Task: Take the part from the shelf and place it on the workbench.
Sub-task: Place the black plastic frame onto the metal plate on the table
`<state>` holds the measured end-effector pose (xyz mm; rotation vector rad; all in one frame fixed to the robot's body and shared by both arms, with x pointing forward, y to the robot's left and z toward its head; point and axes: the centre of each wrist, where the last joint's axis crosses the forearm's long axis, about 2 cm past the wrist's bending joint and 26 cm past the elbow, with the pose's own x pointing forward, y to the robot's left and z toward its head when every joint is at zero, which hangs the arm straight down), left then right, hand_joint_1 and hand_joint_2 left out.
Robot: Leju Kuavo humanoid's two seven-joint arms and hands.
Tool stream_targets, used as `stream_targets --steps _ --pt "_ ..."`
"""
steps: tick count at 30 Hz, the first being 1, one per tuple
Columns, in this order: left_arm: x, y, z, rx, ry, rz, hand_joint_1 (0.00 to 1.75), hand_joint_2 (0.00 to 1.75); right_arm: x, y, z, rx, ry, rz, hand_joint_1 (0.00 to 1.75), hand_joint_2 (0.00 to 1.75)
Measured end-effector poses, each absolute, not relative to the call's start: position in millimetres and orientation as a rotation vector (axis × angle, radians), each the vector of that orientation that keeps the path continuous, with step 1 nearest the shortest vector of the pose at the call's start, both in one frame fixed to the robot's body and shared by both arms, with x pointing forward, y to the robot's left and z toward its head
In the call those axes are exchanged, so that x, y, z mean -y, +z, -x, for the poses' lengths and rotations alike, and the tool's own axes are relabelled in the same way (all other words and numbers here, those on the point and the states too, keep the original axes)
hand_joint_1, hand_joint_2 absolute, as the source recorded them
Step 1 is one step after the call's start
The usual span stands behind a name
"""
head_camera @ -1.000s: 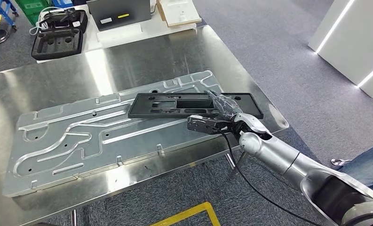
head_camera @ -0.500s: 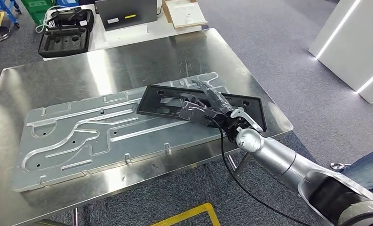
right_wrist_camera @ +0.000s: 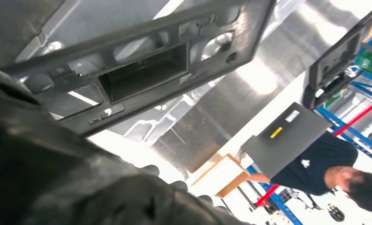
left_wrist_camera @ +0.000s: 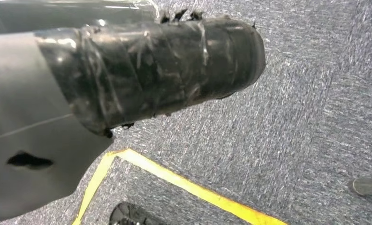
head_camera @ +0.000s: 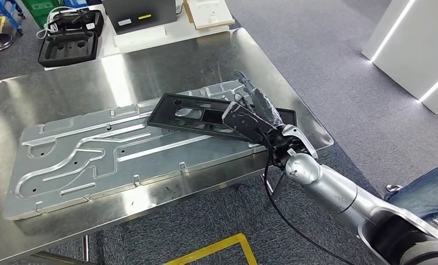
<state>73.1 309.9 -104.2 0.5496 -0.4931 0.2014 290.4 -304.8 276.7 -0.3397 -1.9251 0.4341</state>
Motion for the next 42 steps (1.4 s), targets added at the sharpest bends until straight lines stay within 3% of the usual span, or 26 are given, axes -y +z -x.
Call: stream_targets --steps 12,18,22,31,42 --pt "-309.0 -104.0 -73.8 0.478 0.221 -0.56 0.0 0.0 315.7 282.8 -268.2 1.914 0.277 0.383 0.0 0.0" --pt "-307.6 -104.0 -73.7 0.468 0.23 -0.56 0.0 0.0 330.3 285.5 -256.5 1.884 0.012 0.514 0.0 0.0" --pt "-306.0 -104.2 -72.6 0.464 0.233 -0.557 0.0 0.0 334.7 285.3 -245.5 1.938 -0.053 0.589 0.0 0.0" --pt "-301.0 -104.5 -71.7 0.465 0.237 -0.542 0.0 0.0 336.0 292.1 -213.6 2.224 -0.275 0.461 0.0 0.0" --pt "-297.7 -104.4 -73.1 0.463 0.252 -0.536 0.0 0.0 339.0 296.6 -176.6 2.279 -0.471 0.509 0.0 0.0"
